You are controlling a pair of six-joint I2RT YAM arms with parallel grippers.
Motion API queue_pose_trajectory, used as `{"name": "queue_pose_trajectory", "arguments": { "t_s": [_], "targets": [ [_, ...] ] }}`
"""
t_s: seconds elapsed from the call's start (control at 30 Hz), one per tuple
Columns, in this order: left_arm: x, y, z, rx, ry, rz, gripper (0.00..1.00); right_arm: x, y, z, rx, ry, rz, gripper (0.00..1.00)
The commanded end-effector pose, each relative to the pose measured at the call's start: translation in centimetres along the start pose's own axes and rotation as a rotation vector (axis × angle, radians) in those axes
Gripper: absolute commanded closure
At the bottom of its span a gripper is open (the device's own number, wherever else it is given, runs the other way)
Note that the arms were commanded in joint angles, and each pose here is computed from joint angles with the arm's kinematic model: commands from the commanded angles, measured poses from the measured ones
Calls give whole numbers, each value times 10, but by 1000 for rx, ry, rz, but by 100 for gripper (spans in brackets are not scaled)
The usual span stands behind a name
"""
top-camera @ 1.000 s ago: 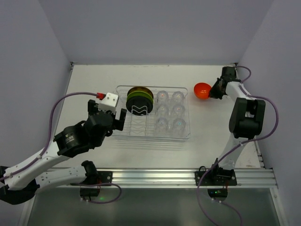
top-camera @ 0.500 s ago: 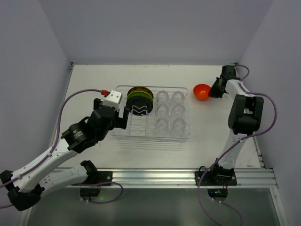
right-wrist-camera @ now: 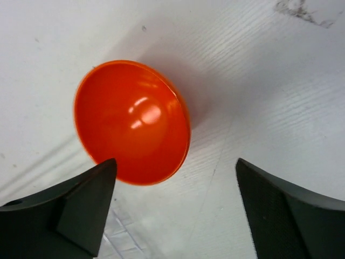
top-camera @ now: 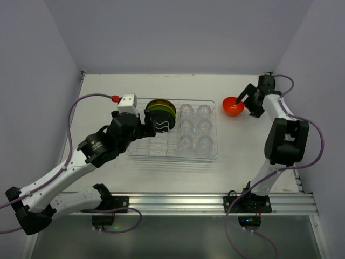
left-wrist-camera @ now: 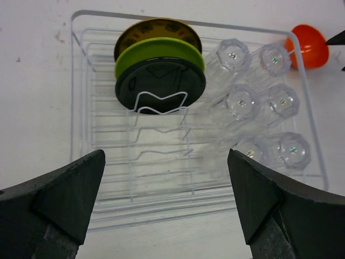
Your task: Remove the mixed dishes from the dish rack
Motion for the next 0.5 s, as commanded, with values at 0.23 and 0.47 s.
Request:
{"name": "queue_pose_trajectory", "arguments": {
  "t_s": [0.23,0.47],
  "targets": [
    [-25,-48,-22,763,-63,67,0,180,-4,-4,-307,-397,-169,1],
    [-65,-51,-18,1099,-90,-120,0,239,9,124,-337,-216,-887,1]
  ]
}}
Point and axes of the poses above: each gripper's point midway between its finger pads, its own x axis back along the fingers, its own y axis along the line the jaws close on, z = x × y, the point moved 5 cm from there along x, back along the fingers, and after that the axes turned 1 degree about x, right-handed, at the moved point
